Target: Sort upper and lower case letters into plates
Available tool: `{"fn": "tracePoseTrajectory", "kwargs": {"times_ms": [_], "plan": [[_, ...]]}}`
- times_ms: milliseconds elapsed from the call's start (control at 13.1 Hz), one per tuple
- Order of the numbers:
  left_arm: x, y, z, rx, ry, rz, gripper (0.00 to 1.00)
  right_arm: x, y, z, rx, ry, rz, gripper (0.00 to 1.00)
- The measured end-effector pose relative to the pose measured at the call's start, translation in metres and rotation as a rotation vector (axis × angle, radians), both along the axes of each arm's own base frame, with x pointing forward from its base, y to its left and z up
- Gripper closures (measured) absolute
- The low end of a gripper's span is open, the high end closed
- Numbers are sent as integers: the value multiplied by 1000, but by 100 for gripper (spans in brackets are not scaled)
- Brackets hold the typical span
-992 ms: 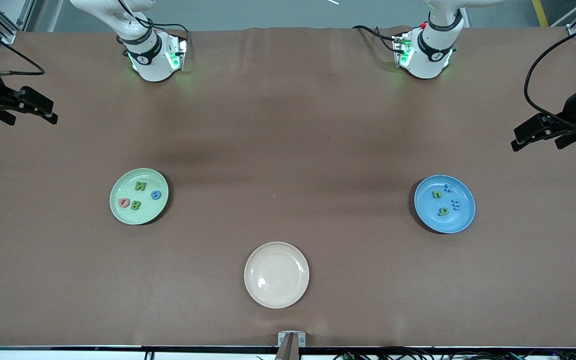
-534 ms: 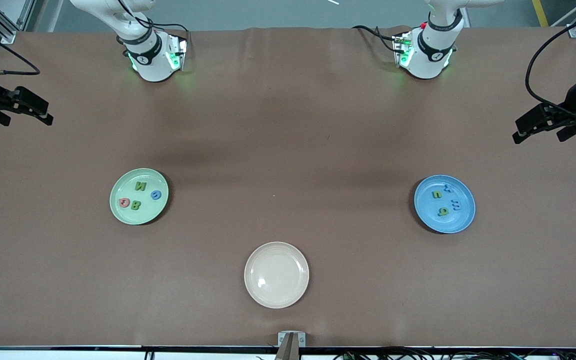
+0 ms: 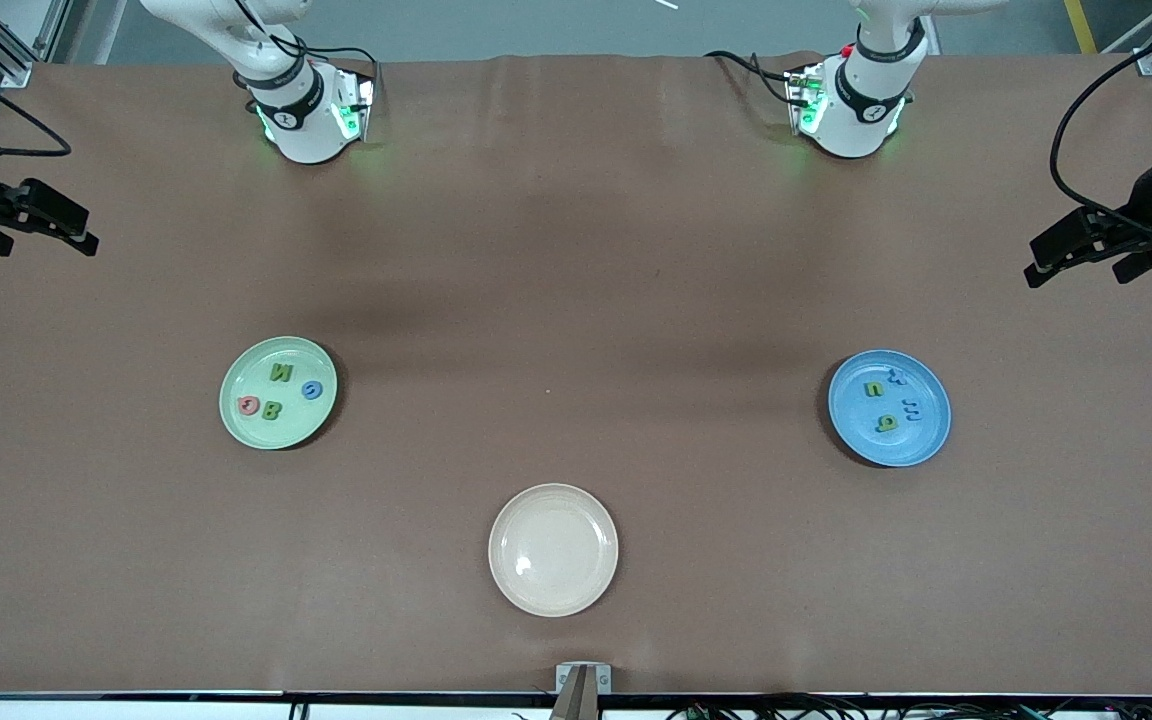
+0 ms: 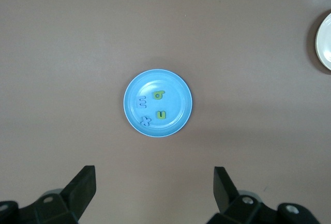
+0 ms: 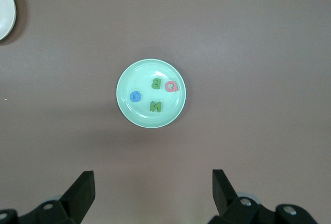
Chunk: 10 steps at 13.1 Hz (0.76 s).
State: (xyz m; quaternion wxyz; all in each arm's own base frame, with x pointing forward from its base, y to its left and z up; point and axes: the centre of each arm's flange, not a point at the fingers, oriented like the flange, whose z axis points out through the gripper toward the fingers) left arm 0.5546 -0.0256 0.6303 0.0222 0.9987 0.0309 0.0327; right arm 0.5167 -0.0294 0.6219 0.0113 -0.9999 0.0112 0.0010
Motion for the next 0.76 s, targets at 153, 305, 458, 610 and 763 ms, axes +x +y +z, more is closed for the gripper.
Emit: {"fn": "tracePoseTrajectory", "kwargs": {"times_ms": [153, 305, 458, 610, 763], "plan": [[0, 0, 0, 0, 0, 0, 0, 0, 0, 0, 0, 0, 0, 0], [0, 0, 0, 0, 0, 0, 0, 0, 0, 0, 0, 0, 0, 0], [1, 0, -1, 0, 2, 0, 0, 0, 0, 0, 0, 1, -1, 0], [1, 0, -2, 0, 4, 0, 0, 0, 0, 0, 0, 2, -1, 0], [1, 0, -3, 0, 5, 0, 0, 0, 0, -1, 0, 2, -1, 0]]}}
